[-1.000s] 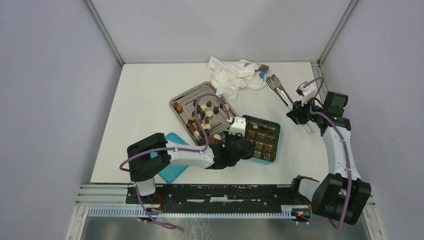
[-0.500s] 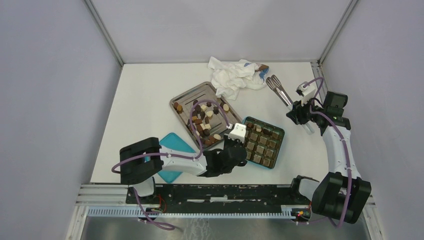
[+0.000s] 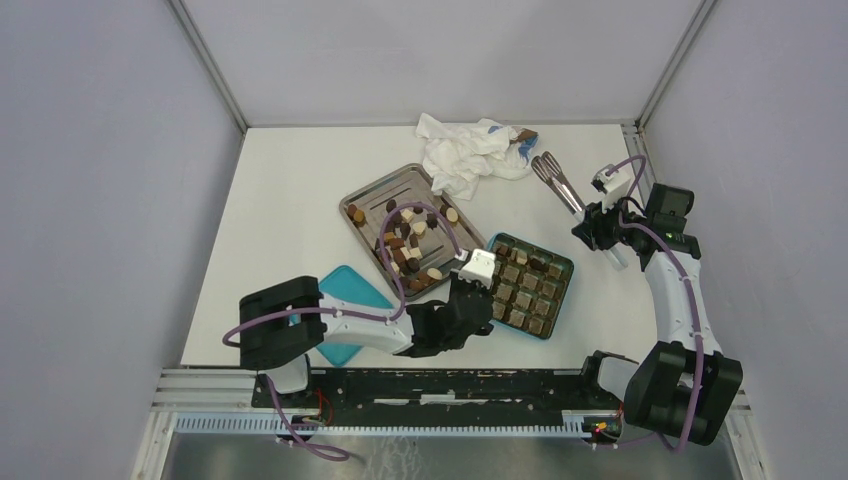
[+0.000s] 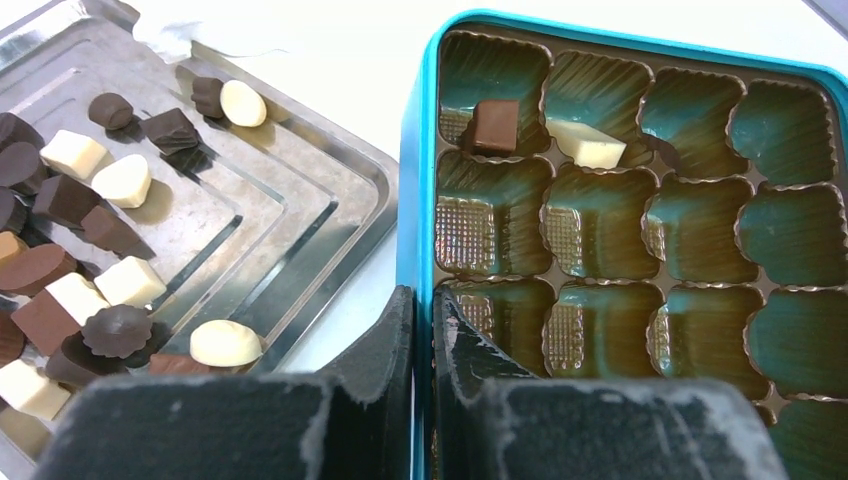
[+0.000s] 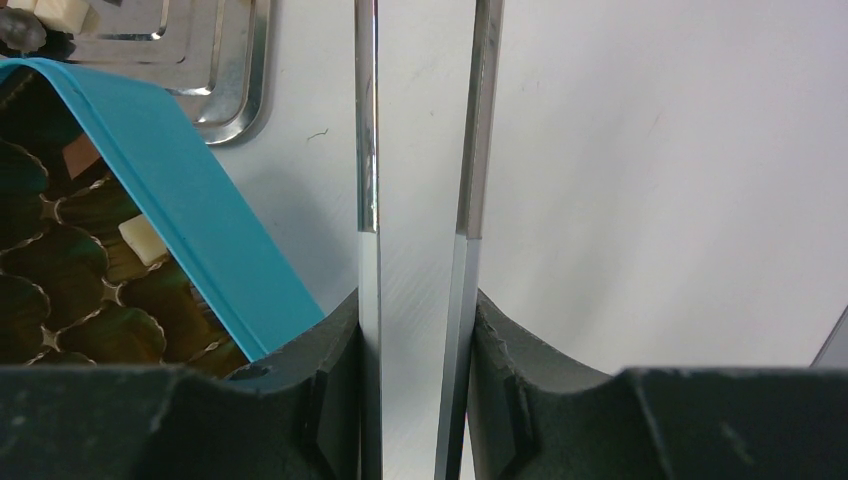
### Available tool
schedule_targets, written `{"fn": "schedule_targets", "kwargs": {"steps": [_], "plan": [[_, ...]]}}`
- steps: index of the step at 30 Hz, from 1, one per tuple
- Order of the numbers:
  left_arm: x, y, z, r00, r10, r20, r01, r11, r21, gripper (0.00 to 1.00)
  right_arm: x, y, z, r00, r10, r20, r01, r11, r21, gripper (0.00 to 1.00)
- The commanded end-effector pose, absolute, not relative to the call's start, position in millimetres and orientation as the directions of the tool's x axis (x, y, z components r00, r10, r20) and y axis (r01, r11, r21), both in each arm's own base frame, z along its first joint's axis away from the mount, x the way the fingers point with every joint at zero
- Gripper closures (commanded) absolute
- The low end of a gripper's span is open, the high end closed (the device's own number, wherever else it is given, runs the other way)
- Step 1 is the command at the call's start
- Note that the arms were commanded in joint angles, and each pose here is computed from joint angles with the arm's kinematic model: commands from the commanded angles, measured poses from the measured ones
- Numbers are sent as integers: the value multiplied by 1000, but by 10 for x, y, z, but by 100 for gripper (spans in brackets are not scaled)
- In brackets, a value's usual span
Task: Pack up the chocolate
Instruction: Adjust the packing box at the center of the board.
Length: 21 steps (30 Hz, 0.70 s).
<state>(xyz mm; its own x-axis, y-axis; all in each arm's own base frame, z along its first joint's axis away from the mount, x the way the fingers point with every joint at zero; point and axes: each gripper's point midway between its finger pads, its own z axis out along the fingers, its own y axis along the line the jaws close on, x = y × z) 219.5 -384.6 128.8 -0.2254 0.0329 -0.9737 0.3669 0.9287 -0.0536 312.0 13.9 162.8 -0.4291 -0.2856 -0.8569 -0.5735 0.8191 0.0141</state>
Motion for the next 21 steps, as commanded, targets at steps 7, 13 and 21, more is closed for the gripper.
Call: {"fn": "schedule_targets", "kwargs": {"steps": [7, 13, 21], "plan": [[2402, -4286, 1262, -404, -174, -898, 347, 879, -327, 98, 3180, 163, 1725, -386, -281, -879, -586, 810, -2, 60], [2488, -4445, 1087, -501, -192, -844, 318, 866, -386, 98, 3183, 159, 1723, -385, -283, -878, -585, 811, -4, 61], [2556, -4519, 768, -600, -159, -784, 262, 887, -381, 98, 3176, 163, 1717, -388, -282, -877, -586, 810, -1, 61]]}}
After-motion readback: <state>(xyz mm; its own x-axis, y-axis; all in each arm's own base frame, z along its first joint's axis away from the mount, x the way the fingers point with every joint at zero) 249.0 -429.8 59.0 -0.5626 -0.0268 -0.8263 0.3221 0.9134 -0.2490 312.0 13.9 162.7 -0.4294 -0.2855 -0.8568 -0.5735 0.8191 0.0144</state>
